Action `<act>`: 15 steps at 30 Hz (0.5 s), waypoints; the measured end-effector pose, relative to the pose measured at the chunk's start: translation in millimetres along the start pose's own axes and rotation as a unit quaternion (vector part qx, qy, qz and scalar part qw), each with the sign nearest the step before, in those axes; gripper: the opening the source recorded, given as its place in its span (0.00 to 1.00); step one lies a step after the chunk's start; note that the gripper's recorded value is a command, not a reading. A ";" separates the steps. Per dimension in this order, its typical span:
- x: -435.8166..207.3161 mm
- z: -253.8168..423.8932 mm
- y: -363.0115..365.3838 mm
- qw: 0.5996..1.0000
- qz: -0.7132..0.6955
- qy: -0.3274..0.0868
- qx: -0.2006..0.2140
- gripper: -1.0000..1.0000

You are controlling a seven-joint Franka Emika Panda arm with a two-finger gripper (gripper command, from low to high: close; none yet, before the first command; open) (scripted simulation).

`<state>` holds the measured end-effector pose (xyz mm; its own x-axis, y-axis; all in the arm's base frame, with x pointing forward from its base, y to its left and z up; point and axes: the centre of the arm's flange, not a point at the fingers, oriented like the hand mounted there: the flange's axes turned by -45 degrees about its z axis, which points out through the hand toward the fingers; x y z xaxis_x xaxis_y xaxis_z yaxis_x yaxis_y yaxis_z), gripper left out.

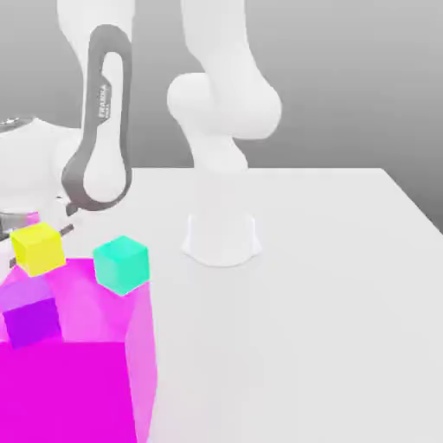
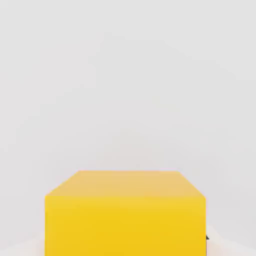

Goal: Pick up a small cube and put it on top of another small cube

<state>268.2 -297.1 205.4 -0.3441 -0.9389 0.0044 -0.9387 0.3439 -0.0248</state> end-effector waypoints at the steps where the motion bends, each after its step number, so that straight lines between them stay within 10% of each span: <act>1: -5.5 -14.2 -14.5 0.999 -0.031 0.005 0.010 0.00; 15: -95.2 -274.9 -117.7 0.952 -0.293 0.050 0.071 0.00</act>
<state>405.4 -244.7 482.8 0.2317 -0.9605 0.1541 -0.9601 -0.2513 -0.1228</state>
